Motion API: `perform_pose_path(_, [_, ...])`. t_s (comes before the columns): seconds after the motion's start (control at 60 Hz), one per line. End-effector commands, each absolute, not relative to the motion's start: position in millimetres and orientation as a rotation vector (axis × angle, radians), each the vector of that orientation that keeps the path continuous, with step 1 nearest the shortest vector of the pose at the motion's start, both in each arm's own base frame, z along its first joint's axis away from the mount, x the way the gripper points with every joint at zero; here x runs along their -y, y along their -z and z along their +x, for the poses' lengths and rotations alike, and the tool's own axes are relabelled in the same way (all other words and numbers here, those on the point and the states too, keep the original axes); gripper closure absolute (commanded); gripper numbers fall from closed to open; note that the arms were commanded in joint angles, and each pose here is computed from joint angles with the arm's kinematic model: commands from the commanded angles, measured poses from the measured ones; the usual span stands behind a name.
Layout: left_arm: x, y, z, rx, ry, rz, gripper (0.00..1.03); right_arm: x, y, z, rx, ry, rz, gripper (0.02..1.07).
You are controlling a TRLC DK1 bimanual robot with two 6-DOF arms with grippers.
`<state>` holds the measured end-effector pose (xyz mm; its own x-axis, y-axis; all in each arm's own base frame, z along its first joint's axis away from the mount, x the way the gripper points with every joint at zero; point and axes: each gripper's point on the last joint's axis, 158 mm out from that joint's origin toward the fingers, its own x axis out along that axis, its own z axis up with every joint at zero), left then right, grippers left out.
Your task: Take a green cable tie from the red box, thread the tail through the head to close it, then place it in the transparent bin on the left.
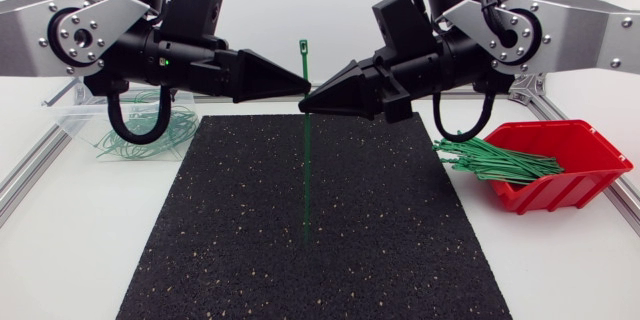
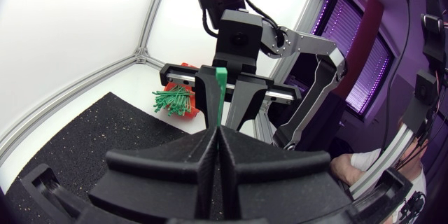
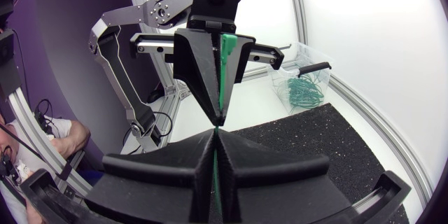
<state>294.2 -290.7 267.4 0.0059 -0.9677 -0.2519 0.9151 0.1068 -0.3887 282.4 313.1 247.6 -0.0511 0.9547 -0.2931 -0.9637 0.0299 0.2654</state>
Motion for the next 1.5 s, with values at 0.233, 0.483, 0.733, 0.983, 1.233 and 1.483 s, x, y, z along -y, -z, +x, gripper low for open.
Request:
perform_pose_path(0.233, [291,-270,289,-0.511,1.503,-0.169,0.81,-311,-253,272,-0.439,-1.563,-0.005,1.01])
perform_pose_path(0.483, [285,-280,297,-0.462,1.489,-0.232,0.75,-310,-252,277,-0.451,-1.549,0.025,1.01])
perform_pose_path(0.733, [281,-300,303,-0.372,1.47,-0.314,0.75,-309,-251,285,-0.473,-1.531,0.076,1.01])
perform_pose_path(0.983, [276,-305,311,-0.361,1.452,-0.351,0.76,-312,-248,290,-0.508,-1.52,0.114,1.01])
perform_pose_path(1.233, [279,-301,313,-0.369,1.455,-0.351,0.79,-312,-251,305,-0.542,-1.487,0.183,1.02])
perform_pose_path(1.483, [284,-293,318,-0.377,1.455,-0.341,0.8,-313,-252,304,-0.584,-1.515,0.241,1.01])
